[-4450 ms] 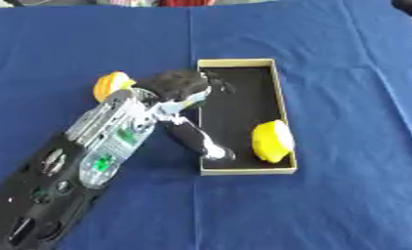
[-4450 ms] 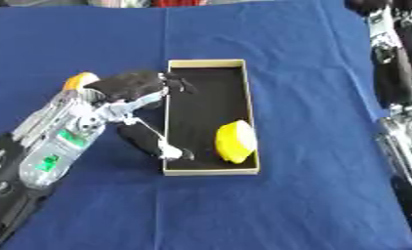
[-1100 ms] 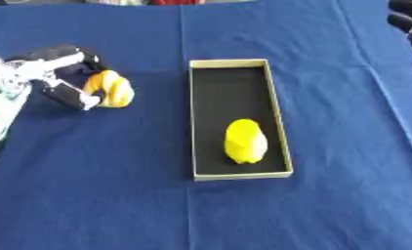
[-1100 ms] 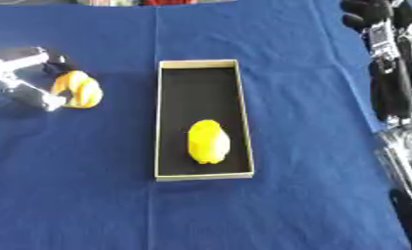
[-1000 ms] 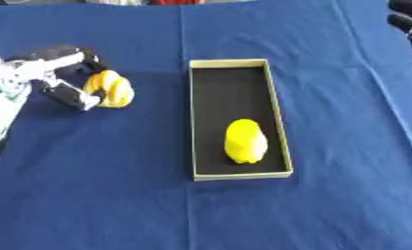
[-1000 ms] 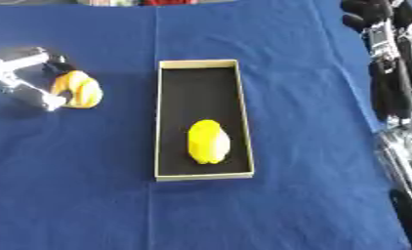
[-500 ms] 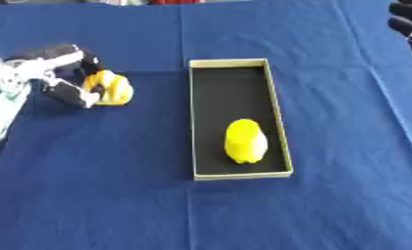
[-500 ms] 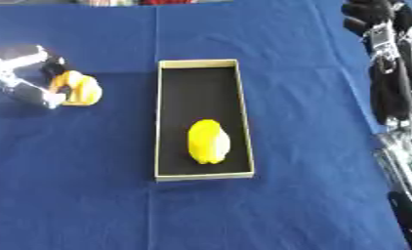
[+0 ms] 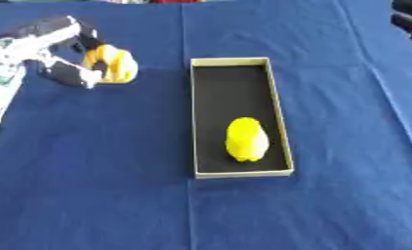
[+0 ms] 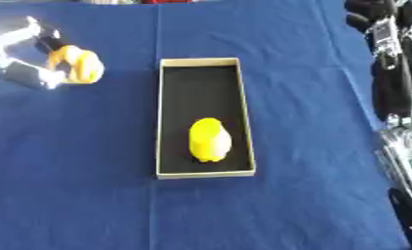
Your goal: Pick up objects on the table and place them in the box.
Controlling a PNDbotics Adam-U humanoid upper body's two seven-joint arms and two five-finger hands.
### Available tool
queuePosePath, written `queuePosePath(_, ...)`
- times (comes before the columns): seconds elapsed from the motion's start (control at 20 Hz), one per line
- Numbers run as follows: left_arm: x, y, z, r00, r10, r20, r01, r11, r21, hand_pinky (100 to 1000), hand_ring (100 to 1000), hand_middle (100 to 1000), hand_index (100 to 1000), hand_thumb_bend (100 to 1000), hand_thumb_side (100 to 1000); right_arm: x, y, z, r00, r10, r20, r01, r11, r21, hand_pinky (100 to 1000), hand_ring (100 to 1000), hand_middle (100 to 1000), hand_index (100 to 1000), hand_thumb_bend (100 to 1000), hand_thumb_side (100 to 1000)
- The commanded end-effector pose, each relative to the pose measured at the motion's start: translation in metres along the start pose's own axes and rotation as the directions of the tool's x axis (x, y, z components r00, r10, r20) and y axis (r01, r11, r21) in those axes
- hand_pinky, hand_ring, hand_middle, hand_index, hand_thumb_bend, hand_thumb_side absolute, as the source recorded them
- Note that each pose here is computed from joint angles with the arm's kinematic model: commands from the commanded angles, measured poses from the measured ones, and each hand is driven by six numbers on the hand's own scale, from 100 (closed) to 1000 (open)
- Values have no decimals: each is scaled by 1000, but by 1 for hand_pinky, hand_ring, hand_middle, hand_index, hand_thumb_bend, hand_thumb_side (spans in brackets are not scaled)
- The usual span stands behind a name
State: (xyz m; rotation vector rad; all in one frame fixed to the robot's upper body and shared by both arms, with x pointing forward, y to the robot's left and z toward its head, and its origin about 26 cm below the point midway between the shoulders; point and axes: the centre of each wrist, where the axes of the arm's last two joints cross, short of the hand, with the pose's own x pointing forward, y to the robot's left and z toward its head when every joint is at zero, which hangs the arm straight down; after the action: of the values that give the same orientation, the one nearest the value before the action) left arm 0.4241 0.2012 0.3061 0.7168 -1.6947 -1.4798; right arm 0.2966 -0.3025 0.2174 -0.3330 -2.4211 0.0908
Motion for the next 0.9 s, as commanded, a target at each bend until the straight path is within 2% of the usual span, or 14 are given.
queuePosePath(0.05,25,27,12,996,-32,77,27,997,72,754,722,599,634,100,100,7,-5,-5,999,13,29,-13,1000,4,868,839,779,835,100,765)
queuePosePath(0.3,69,24,4,975,0,224,-13,998,56,751,717,602,637,100,105,9,-4,-9,999,9,48,-9,1000,14,868,839,778,835,100,758)
queuePosePath(0.5,97,9,-11,962,24,273,-39,998,48,746,706,601,637,100,105,11,-3,-11,998,4,58,-5,1000,18,868,839,778,835,100,759)
queuePosePath(0.7,115,-12,-28,966,20,258,-36,998,57,740,698,607,646,100,100,11,-2,-12,998,-1,61,0,1000,18,868,839,778,835,100,758)
queuePosePath(0.9,115,-36,-44,980,-15,199,3,998,57,741,701,607,647,100,100,11,-2,-13,998,-6,65,5,1000,17,868,839,777,835,100,757)
